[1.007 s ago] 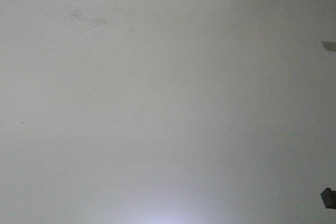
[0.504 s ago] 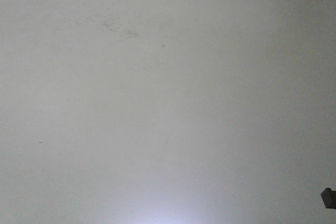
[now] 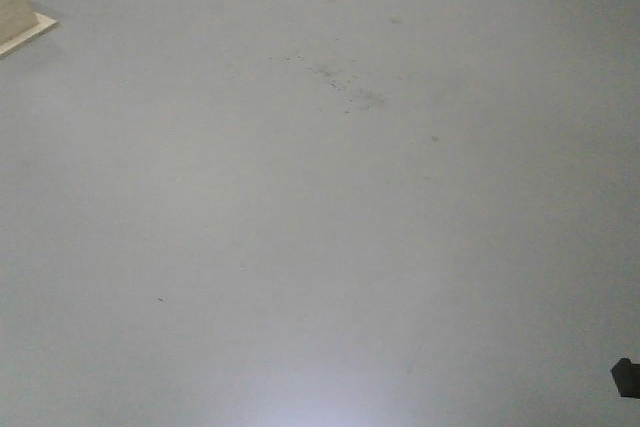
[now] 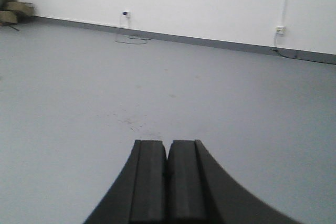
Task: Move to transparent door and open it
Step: 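Turn and drive toward the white-framed glass sliding door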
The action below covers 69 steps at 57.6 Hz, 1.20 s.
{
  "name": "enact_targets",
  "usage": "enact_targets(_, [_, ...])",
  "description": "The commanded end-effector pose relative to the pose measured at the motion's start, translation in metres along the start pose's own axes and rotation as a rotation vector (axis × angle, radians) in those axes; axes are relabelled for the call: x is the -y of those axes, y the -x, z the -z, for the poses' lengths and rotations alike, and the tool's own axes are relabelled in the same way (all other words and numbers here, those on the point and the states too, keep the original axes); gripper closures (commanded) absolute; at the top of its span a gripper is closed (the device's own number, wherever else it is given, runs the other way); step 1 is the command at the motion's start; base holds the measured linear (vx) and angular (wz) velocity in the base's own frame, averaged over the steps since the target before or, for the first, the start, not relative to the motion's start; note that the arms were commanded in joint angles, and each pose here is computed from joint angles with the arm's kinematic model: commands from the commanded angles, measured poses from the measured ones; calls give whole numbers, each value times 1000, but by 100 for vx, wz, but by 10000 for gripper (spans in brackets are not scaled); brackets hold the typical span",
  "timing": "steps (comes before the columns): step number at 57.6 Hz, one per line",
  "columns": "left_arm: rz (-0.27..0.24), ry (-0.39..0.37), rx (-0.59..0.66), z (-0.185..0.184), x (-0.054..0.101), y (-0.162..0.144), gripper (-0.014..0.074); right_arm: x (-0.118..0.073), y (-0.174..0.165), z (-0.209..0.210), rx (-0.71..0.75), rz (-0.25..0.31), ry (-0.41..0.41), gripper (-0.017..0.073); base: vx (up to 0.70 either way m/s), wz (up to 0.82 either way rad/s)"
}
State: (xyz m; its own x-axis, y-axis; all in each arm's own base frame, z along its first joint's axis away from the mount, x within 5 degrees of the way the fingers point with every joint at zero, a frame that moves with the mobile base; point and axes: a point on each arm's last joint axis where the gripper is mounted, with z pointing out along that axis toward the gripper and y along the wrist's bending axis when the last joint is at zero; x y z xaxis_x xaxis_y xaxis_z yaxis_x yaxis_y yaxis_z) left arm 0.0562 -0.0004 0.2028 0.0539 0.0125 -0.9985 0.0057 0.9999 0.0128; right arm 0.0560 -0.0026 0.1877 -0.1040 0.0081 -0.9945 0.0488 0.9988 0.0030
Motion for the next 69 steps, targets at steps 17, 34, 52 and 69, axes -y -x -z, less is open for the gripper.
enact_targets(17, [15,-3,60,0,0,-2,599,0,4,0,80,7,-7,564,55,62])
enact_targets(34, [15,-3,60,0,0,-2,599,0,4,0,80,7,-7,564,55,50])
enact_targets(52, [15,-3,60,0,0,-2,599,0,4,0,80,7,-7,564,52,51])
enact_targets(69, [15,-3,60,0,0,-2,599,0,4,0,80,7,-7,564,50,57])
